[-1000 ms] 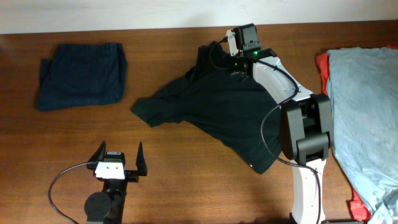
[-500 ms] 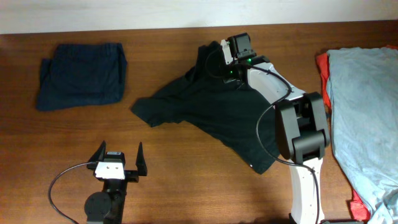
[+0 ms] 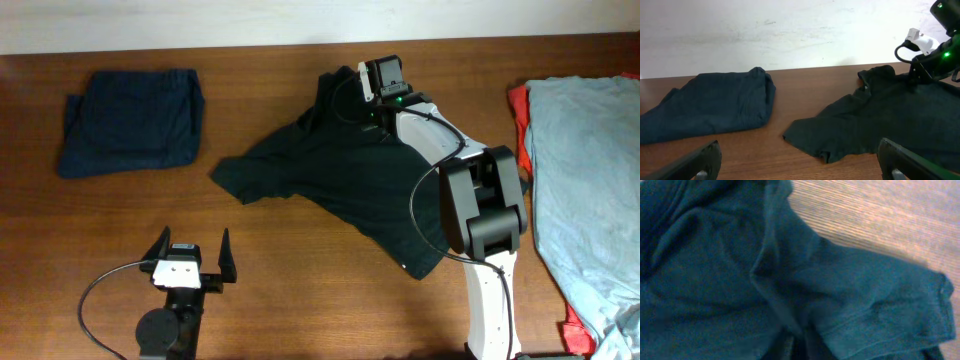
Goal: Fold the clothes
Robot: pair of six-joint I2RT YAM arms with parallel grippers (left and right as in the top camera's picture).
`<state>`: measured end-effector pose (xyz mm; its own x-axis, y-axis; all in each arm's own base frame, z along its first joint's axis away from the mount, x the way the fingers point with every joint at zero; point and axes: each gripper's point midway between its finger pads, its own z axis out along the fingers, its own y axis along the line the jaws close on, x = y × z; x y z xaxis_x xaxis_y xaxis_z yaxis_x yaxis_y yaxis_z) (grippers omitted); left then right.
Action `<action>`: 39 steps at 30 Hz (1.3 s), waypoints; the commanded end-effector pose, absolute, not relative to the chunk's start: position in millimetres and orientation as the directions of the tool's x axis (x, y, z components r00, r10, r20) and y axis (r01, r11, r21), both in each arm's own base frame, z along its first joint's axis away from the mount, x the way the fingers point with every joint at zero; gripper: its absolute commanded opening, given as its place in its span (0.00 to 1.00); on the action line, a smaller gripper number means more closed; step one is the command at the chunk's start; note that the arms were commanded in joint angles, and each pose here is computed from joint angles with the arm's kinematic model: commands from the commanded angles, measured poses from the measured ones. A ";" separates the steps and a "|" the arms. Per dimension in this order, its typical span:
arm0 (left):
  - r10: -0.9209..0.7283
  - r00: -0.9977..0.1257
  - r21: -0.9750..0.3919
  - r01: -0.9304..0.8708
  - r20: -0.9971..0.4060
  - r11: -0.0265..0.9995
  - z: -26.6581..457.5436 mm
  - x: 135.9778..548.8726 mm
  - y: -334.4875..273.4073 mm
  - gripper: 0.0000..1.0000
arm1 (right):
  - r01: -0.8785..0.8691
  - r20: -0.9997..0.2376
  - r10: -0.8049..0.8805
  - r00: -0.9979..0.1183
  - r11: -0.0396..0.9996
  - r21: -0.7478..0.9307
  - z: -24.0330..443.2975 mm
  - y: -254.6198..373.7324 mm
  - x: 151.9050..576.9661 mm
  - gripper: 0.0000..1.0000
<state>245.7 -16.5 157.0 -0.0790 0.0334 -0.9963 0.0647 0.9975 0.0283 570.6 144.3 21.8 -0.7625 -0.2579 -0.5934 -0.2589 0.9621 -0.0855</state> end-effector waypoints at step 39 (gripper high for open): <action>0.049 -0.077 0.043 0.080 -0.996 0.996 156.1 245.2 -19.2 0.99 | -0.041 -0.929 -0.265 -0.257 0.964 -0.264 107.0 72.7 701.1 0.47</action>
